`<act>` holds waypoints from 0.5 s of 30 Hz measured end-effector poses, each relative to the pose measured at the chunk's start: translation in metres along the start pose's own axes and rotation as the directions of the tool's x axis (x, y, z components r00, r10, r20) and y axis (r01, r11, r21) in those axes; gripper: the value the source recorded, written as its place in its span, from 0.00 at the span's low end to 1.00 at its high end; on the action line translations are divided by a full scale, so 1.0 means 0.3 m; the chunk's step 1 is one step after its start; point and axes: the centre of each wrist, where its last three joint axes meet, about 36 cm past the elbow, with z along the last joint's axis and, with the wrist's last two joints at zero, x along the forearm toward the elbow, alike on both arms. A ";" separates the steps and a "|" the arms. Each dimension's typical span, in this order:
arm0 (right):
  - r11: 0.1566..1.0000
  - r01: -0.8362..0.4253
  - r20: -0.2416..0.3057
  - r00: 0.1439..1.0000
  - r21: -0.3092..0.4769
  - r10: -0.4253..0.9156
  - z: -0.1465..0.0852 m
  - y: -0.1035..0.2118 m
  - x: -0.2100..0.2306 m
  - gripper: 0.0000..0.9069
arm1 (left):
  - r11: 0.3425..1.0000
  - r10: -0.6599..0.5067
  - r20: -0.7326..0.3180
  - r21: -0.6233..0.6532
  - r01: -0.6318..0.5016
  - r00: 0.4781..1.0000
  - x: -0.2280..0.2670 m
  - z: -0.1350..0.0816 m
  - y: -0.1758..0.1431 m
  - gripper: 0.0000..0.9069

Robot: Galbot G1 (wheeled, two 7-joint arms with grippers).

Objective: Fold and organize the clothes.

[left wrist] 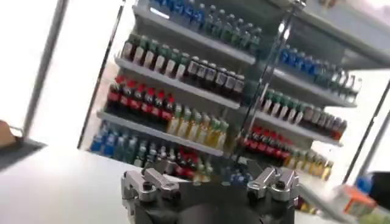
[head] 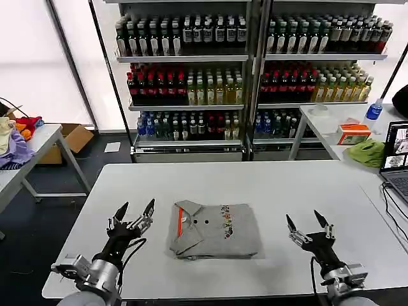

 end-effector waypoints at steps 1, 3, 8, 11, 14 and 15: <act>1.000 -0.007 0.004 1.000 0.005 0.007 0.003 -0.012 0.013 1.00 | 1.000 -0.005 0.003 -0.026 0.005 1.000 0.010 0.009 -0.002 1.00; 1.000 -0.018 0.012 1.000 0.010 0.017 0.012 -0.030 0.039 1.00 | 0.998 -0.014 0.007 -0.069 0.015 1.000 0.026 0.026 -0.001 1.00; 1.000 -0.027 0.013 1.000 0.008 0.027 0.034 -0.052 0.082 1.00 | 0.984 -0.039 0.009 -0.174 0.040 0.999 0.062 0.067 0.020 1.00; 1.000 -0.024 0.018 1.000 -0.003 0.024 0.046 -0.051 0.098 1.00 | 0.973 -0.042 0.014 -0.226 0.044 0.999 0.079 0.078 0.032 1.00; 1.000 -0.011 0.023 1.000 -0.017 0.012 0.055 -0.040 0.113 1.00 | 0.963 -0.042 0.016 -0.265 0.045 0.999 0.097 0.083 0.043 1.00; 1.000 -0.010 0.025 1.000 -0.020 0.010 0.056 -0.037 0.117 1.00 | 0.961 -0.040 0.017 -0.275 0.043 0.999 0.102 0.084 0.045 1.00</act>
